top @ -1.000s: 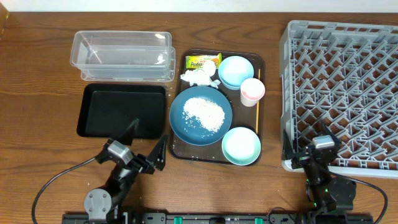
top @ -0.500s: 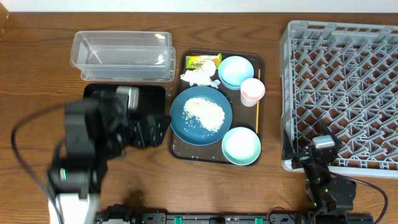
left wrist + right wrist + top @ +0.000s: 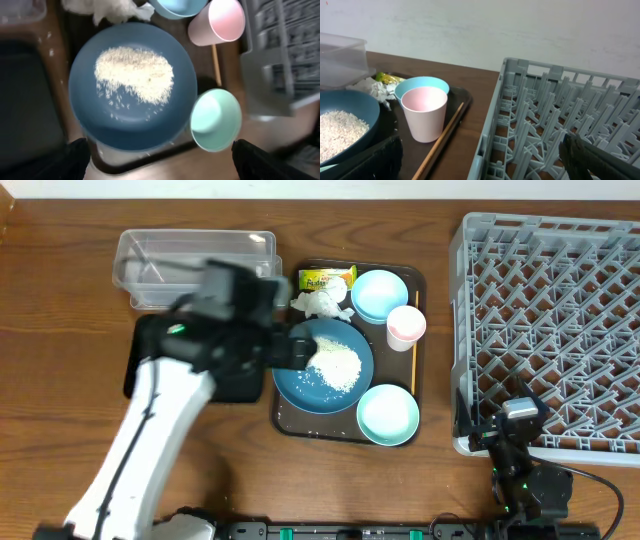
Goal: Sort waste into correct bins and load items into the dishwasher rack
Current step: 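Reach the left gripper to the blue rice plate and grasp its rim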
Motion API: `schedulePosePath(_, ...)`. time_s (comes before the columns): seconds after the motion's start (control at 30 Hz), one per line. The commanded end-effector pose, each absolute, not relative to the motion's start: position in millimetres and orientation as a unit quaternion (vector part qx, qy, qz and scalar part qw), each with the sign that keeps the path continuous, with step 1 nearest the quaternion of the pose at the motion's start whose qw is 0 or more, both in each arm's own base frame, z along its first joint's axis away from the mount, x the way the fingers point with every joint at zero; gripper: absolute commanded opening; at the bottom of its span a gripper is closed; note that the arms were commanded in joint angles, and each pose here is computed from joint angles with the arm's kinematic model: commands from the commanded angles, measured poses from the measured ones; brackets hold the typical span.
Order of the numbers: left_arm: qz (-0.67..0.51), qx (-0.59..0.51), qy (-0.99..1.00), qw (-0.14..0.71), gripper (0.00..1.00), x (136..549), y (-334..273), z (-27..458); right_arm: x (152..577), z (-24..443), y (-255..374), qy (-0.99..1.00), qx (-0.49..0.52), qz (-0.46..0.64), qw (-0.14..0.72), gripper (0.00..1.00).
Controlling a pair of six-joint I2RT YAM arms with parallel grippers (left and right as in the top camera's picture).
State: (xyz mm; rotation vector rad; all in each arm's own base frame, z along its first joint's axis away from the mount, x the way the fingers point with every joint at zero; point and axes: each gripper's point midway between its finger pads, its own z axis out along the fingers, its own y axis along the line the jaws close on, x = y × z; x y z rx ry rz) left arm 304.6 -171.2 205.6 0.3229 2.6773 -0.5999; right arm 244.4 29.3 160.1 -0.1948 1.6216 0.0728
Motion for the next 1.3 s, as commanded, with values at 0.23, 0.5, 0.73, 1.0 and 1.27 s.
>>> schedulePosePath(0.23,-0.154,0.186,0.943,0.231,0.92,332.5,-239.2,177.3,244.0,159.6,30.6,0.723,-0.092,0.03,0.684,0.99)
schedulePosePath(0.5,-0.152,0.222,0.942,0.203,0.92,332.2,-277.9,133.4,244.0,159.6,30.6,0.723,-0.092,0.03,0.684,0.99)
schedulePosePath(0.73,-0.06,0.126,0.971,0.196,0.92,341.4,-268.6,88.3,244.0,159.7,30.6,0.723,-0.092,0.03,0.684,0.99)
schedulePosePath(1.0,-0.061,0.084,0.978,0.182,0.84,343.0,-279.9,59.3,244.0,159.6,30.6,0.723,-0.092,0.03,0.684,0.99)
schedulePosePath(1.27,-0.03,0.071,0.978,0.194,0.78,341.8,-283.1,45.4,244.0,159.6,30.6,0.723,-0.092,0.03,0.684,0.99)
